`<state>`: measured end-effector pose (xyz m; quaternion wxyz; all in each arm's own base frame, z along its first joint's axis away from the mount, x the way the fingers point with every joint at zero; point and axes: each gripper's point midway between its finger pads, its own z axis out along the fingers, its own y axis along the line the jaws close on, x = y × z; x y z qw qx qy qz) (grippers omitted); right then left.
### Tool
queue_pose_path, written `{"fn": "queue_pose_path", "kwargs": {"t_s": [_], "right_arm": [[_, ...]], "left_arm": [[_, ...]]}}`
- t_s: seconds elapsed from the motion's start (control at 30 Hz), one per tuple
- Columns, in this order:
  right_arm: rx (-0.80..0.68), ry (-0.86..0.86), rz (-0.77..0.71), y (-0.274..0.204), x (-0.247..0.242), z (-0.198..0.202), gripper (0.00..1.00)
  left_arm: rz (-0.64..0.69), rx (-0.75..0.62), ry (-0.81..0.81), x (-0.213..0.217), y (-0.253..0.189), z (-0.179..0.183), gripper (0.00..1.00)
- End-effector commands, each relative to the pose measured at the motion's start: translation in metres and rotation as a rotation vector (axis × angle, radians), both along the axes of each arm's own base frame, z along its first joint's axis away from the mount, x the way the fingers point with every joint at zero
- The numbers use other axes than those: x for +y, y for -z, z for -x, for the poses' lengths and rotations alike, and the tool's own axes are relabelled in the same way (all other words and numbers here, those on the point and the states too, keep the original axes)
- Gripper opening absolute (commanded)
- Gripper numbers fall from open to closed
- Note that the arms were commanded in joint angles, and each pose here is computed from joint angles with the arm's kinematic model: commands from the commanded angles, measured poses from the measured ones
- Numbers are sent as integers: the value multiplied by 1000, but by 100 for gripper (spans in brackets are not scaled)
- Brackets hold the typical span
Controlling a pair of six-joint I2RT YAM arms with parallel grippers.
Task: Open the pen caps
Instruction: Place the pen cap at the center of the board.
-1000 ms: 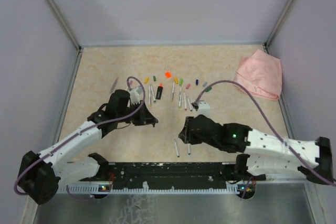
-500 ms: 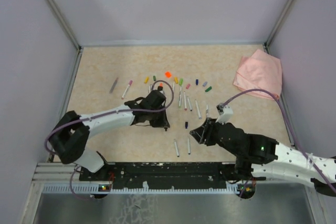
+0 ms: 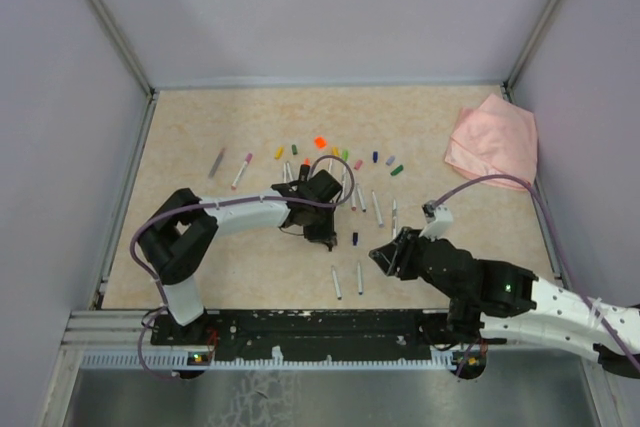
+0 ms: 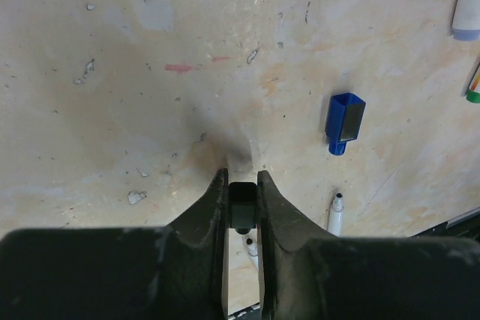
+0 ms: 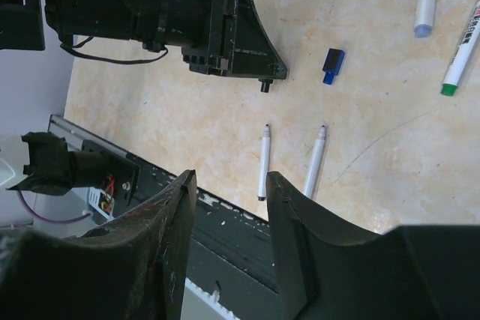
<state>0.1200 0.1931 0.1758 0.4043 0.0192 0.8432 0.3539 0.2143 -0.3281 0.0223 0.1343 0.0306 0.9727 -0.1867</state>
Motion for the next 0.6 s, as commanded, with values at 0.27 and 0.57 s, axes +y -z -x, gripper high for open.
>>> {"fn": "queue_pose_path", "kwargs": {"t_s": [0.27,0.57], "right_arm": [[-42,31,-31,-14,-3,-6,43],[-74,14,-37,-18,9,-10,43]], "left_arm": [[-18,-50,27,-2,-16,-8,34],[-56,-272,89,19,-69,-30,46]]}}
